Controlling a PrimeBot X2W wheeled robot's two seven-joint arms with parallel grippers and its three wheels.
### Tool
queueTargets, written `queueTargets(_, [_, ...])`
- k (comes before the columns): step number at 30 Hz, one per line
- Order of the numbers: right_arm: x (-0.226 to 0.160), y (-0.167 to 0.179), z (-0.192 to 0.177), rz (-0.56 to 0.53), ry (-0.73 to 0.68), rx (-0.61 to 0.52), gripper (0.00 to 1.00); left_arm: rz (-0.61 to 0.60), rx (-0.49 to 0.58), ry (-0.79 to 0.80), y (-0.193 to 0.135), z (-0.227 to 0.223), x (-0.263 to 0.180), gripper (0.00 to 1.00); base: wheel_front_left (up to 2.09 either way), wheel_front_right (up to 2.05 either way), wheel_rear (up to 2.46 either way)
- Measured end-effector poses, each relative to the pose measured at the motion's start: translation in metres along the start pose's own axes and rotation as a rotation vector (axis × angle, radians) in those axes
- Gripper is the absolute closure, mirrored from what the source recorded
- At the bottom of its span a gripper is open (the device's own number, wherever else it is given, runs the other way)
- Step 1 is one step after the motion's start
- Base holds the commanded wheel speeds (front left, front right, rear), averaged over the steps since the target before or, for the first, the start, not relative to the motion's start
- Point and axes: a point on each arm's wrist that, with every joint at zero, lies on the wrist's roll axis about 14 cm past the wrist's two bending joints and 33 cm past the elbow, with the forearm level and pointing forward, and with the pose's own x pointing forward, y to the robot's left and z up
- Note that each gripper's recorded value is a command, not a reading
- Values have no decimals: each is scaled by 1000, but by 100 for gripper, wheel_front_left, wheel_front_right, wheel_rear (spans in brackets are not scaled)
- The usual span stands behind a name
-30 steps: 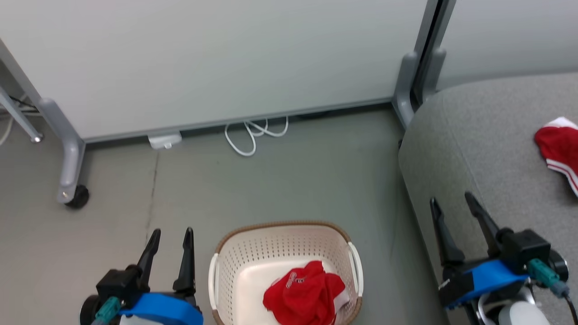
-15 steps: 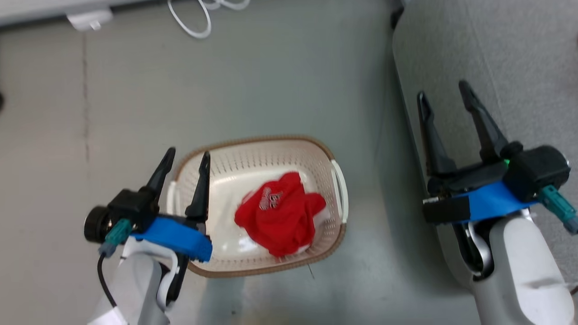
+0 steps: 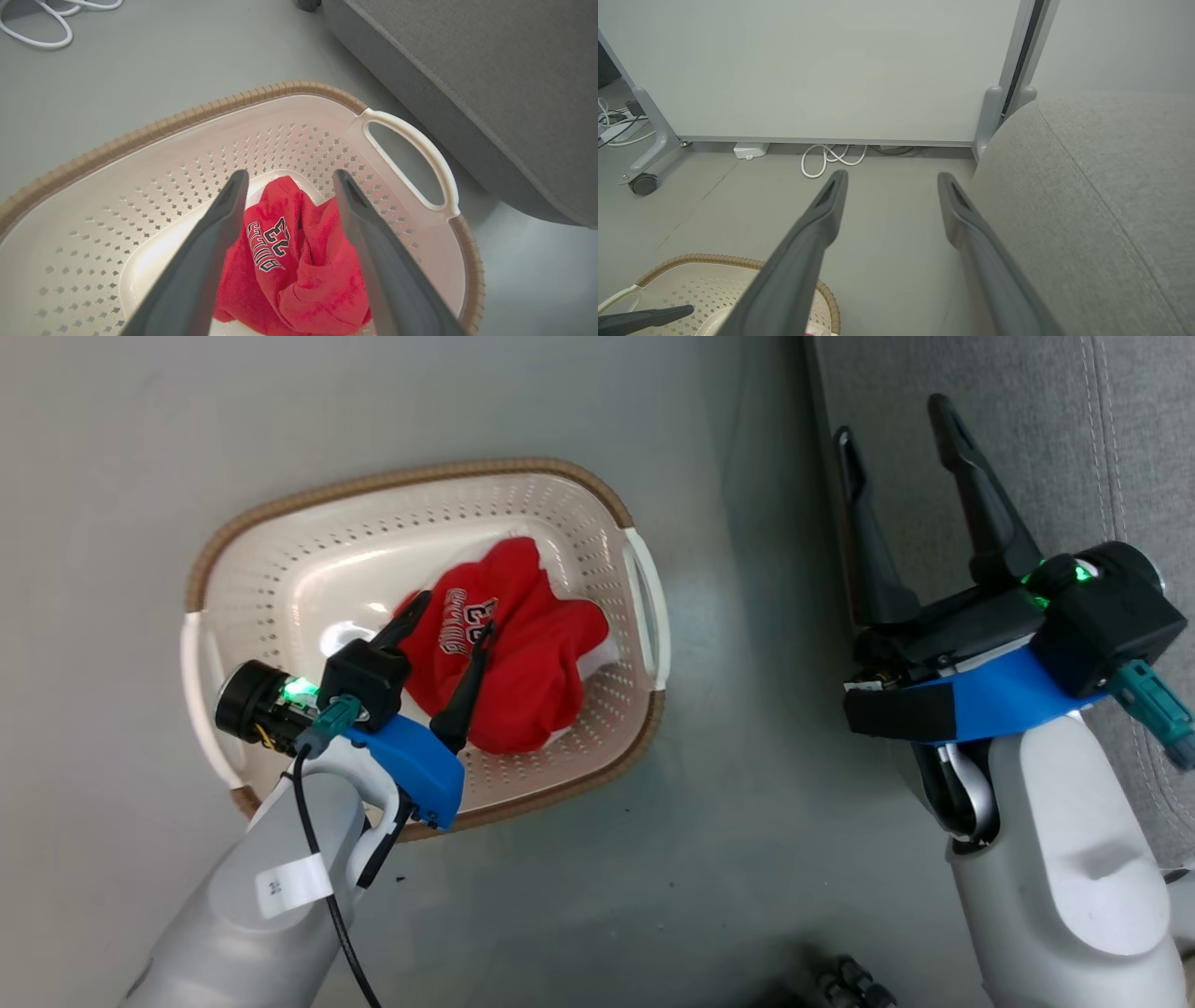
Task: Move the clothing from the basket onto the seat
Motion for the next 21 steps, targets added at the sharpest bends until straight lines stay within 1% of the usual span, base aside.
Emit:
queueTargets(7, [-4,-7,-27,-13,57,22,0,-124,38,181,-21,-57,19,0,0,0,0])
queueTargets(11, [-6,-10,-34,-18,75,34,0,-160,50,229,-26,-72,29,0,0,0,0])
queueTargets(15, [-10,-13,-42,-26,101,38,0,-173,48,298,-27,-91,31,0,0,0,0])
queueTargets(21, [-10,-16,-41,-33,94,46,0,-148,64,440,-15,-118,28,0,0,0,0])
